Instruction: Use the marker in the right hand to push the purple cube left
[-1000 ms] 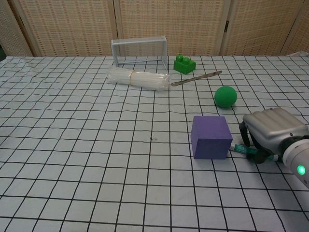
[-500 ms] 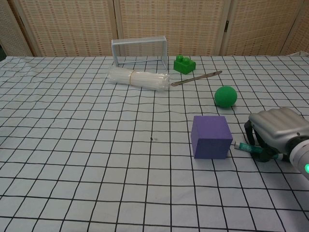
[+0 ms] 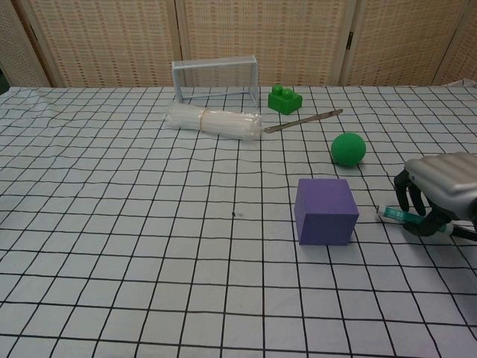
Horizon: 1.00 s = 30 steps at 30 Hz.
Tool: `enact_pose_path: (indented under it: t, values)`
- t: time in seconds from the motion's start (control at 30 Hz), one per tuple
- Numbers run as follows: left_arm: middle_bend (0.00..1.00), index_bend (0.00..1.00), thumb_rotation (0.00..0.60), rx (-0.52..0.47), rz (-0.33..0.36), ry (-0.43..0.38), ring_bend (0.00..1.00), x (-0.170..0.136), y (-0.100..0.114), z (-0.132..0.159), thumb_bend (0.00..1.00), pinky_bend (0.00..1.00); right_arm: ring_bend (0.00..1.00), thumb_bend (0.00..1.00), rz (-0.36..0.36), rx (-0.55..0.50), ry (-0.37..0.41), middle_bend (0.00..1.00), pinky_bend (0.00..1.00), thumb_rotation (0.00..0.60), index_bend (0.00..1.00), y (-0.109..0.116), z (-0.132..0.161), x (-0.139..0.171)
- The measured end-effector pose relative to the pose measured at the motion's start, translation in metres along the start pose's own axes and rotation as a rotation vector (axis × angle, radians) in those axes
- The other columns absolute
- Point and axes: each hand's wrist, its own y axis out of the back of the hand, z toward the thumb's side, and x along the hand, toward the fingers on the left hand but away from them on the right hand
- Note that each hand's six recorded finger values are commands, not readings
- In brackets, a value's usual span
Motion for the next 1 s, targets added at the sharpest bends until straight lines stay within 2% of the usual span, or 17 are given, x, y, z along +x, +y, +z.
enact_pose_path:
  t: [0.2, 0.5, 0.73, 1.0]
  values:
    - [0.0, 0.0, 0.6, 0.012, -0.001, 0.012, 0.0, 0.001, -0.002, -0.001, 0.38, 0.19, 0.49, 0.47, 0.013, -0.014, 0.063, 0.77, 0.27, 0.6, 0.92, 0.005, 0.0, -0.004]
    - [0.0, 0.0, 0.6, 0.027, -0.001, 0.024, 0.0, 0.003, -0.004, -0.002, 0.38, 0.19, 0.49, 0.47, -0.012, 0.028, 0.17, 0.77, 0.27, 0.6, 0.92, 0.021, 0.026, -0.003]
    - [0.0, 0.0, 0.6, 0.029, 0.0, 0.029, 0.0, 0.003, -0.004, -0.003, 0.38, 0.2, 0.49, 0.47, 0.003, 0.088, 0.198, 0.77, 0.27, 0.6, 0.92, 0.022, 0.027, 0.009]
    - [0.0, 0.0, 0.6, 0.032, -0.001, 0.024, 0.0, 0.004, -0.005, -0.001, 0.38, 0.2, 0.49, 0.47, -0.009, 0.099, 0.229, 0.77, 0.27, 0.6, 0.92, 0.028, 0.037, 0.01]
